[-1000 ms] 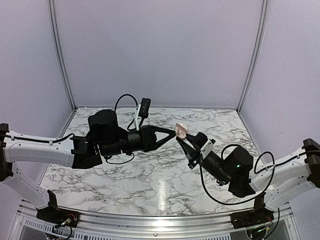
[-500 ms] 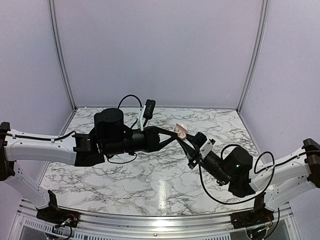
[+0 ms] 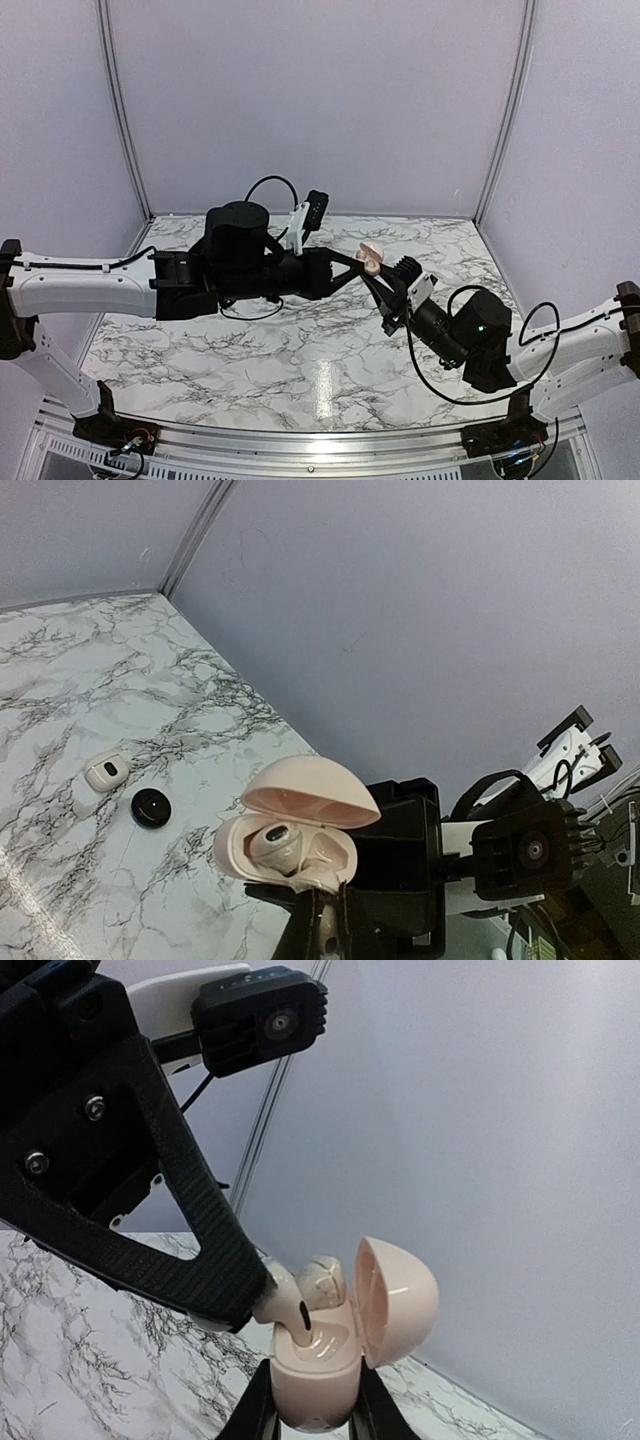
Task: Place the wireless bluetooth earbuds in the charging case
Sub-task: Insert the right earbud into the right side groove of the charging case.
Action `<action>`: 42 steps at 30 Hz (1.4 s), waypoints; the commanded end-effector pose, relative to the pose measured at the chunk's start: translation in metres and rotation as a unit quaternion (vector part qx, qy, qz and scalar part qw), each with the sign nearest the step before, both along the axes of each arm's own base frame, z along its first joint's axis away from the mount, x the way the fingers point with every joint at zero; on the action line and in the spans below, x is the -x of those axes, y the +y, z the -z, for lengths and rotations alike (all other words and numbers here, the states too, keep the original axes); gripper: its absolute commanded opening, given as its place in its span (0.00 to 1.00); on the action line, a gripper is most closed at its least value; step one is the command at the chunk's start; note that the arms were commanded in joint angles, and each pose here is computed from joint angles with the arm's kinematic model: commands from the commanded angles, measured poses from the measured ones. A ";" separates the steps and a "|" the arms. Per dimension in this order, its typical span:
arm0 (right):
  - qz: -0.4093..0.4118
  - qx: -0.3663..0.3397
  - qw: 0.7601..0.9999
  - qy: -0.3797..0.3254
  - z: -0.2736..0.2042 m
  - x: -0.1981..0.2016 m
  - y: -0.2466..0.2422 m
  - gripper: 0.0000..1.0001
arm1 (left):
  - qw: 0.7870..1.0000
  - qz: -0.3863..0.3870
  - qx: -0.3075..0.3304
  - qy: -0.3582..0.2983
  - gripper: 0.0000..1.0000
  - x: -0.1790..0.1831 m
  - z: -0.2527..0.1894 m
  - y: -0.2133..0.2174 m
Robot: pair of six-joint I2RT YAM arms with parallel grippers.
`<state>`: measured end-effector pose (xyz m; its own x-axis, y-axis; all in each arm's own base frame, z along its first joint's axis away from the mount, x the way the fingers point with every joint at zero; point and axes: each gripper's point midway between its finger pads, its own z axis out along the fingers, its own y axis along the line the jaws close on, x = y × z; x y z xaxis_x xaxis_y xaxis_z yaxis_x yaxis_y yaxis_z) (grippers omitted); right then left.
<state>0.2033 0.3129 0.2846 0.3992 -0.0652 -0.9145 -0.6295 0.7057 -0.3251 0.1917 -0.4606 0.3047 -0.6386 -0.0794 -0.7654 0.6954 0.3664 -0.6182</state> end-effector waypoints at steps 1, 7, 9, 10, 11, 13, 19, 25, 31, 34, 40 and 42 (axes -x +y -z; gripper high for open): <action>-0.071 -0.076 0.994 -0.031 -0.048 0.026 0.004 0.00 | 0.990 -0.045 -0.136 -0.002 0.00 -0.019 0.064 0.013; -0.086 -0.096 0.991 -0.019 -0.053 0.030 0.002 0.00 | 0.982 -0.042 -0.184 -0.018 0.00 -0.019 0.079 0.015; -0.089 -0.101 0.991 -0.015 -0.054 0.030 0.002 0.00 | 0.978 -0.037 -0.201 -0.028 0.00 -0.016 0.082 0.015; -0.091 -0.104 0.990 -0.014 -0.055 0.030 0.002 0.00 | 0.977 -0.036 -0.206 -0.030 0.00 -0.016 0.084 0.015; -0.092 -0.106 0.990 -0.012 -0.055 0.030 0.002 0.00 | 0.977 -0.035 -0.210 -0.032 0.00 -0.015 0.085 0.015; -0.092 -0.109 0.990 -0.011 -0.057 0.030 0.001 0.00 | 0.974 -0.032 -0.219 -0.041 0.00 -0.014 0.088 0.015; -0.094 -0.120 0.988 -0.002 -0.060 0.029 -0.003 0.00 | 0.965 -0.034 -0.251 -0.070 0.00 -0.016 0.092 0.023; -0.102 -0.127 0.987 0.004 -0.064 0.029 -0.004 0.00 | 0.956 -0.038 -0.277 -0.091 0.00 -0.020 0.095 0.028; -0.123 -0.127 0.984 0.010 -0.065 0.033 0.003 0.00 | 0.947 -0.025 -0.299 -0.112 0.00 -0.017 0.099 0.026; -0.132 -0.126 0.983 0.014 -0.064 0.034 0.006 0.00 | 0.942 -0.013 -0.314 -0.121 0.00 -0.012 0.105 0.021; -0.134 -0.128 0.983 0.014 -0.066 0.035 0.007 0.00 | 0.930 0.001 -0.343 -0.134 0.00 -0.007 0.118 0.019; -0.135 -0.130 0.982 0.013 -0.068 0.035 0.006 0.00 | 0.924 0.008 -0.354 -0.144 0.00 -0.005 0.122 0.019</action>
